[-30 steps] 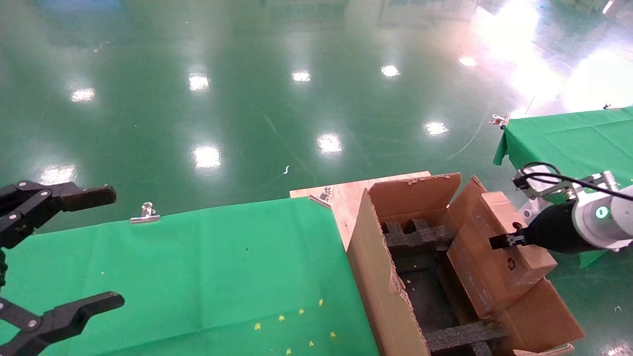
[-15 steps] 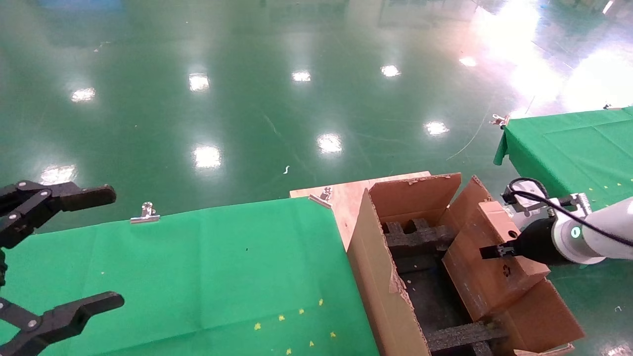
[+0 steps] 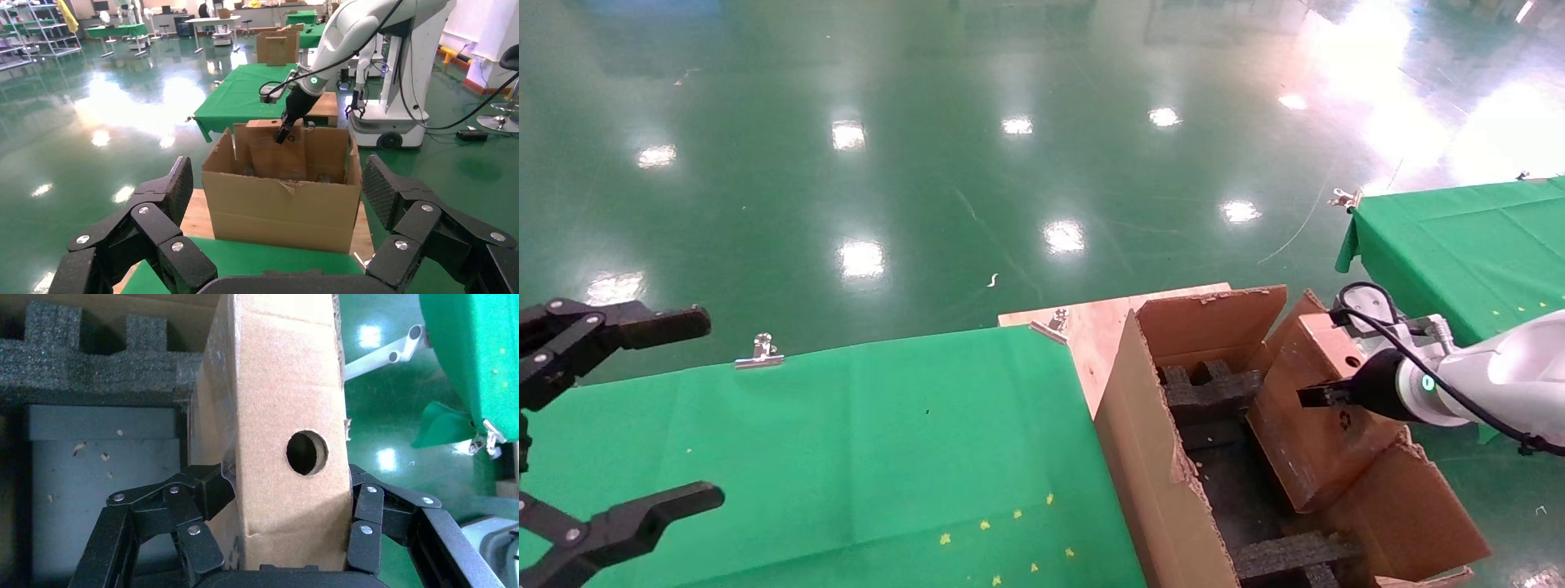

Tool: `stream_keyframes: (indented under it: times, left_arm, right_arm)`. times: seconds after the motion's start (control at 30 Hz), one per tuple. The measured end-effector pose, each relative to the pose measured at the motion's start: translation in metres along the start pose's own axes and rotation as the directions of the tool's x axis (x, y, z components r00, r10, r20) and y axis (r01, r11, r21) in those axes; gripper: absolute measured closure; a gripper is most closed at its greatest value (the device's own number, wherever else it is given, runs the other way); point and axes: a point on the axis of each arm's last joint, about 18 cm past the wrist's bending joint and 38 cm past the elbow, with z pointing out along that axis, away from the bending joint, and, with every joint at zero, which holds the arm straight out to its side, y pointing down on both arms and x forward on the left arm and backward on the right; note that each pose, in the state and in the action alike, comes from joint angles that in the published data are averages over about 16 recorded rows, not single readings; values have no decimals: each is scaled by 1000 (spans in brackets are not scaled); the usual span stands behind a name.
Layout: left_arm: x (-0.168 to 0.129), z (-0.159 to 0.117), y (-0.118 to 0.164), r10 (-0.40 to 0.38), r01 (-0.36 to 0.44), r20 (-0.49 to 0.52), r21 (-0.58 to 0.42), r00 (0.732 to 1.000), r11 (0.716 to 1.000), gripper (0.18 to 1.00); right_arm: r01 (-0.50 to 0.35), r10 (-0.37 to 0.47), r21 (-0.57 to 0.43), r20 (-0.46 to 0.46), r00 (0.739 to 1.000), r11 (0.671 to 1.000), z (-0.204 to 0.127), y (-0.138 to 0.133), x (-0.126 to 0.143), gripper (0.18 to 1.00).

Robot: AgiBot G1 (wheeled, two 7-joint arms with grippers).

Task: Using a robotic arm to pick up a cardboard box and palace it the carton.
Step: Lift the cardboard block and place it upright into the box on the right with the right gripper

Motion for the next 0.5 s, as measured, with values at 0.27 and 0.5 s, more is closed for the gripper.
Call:
stream_keyframes:
  times: [0.27, 0.5]
  left_arm:
    - [0, 0, 0, 0, 0, 0, 0, 1000, 1000, 183]
    - [0, 0, 0, 0, 0, 0, 0, 1000, 1000, 183]
  right_arm:
    - [22, -22, -10, -17, 1000, 1000, 4, 1, -7, 872]
    - [31, -32, -37, -22, 999, 999, 9, 11, -11, 872]
